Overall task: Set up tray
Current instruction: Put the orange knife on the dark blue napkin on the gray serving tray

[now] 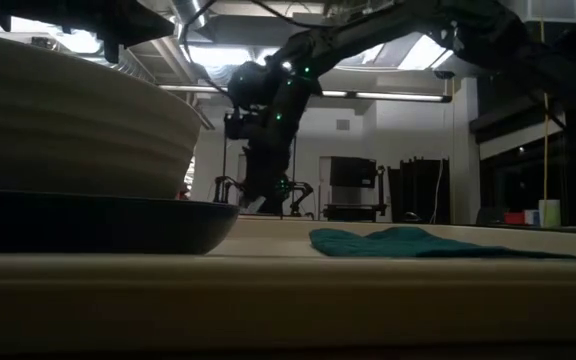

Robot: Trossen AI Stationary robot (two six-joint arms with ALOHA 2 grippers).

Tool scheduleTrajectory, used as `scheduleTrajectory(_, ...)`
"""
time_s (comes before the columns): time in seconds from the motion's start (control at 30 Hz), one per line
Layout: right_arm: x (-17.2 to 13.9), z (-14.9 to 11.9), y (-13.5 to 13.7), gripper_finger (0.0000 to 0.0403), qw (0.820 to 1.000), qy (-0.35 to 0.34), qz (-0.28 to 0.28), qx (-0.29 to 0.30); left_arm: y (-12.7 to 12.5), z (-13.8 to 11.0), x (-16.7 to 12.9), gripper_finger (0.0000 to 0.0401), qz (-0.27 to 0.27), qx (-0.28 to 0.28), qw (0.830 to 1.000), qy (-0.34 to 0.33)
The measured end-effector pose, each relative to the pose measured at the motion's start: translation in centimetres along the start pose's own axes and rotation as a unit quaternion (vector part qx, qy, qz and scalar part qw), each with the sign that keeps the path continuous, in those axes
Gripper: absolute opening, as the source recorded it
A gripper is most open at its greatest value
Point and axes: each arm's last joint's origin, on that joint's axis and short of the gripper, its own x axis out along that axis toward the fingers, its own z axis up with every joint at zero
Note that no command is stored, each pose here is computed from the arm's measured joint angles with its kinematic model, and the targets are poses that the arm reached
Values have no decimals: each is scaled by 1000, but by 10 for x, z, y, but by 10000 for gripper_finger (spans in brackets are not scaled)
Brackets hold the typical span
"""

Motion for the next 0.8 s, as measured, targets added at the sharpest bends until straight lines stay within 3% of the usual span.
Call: scheduleTrajectory(0.8, 37, -3, 0, 210, 1000, 5, -2, -28, 0, -3, 0, 33, 2, 3, 1000, 15)
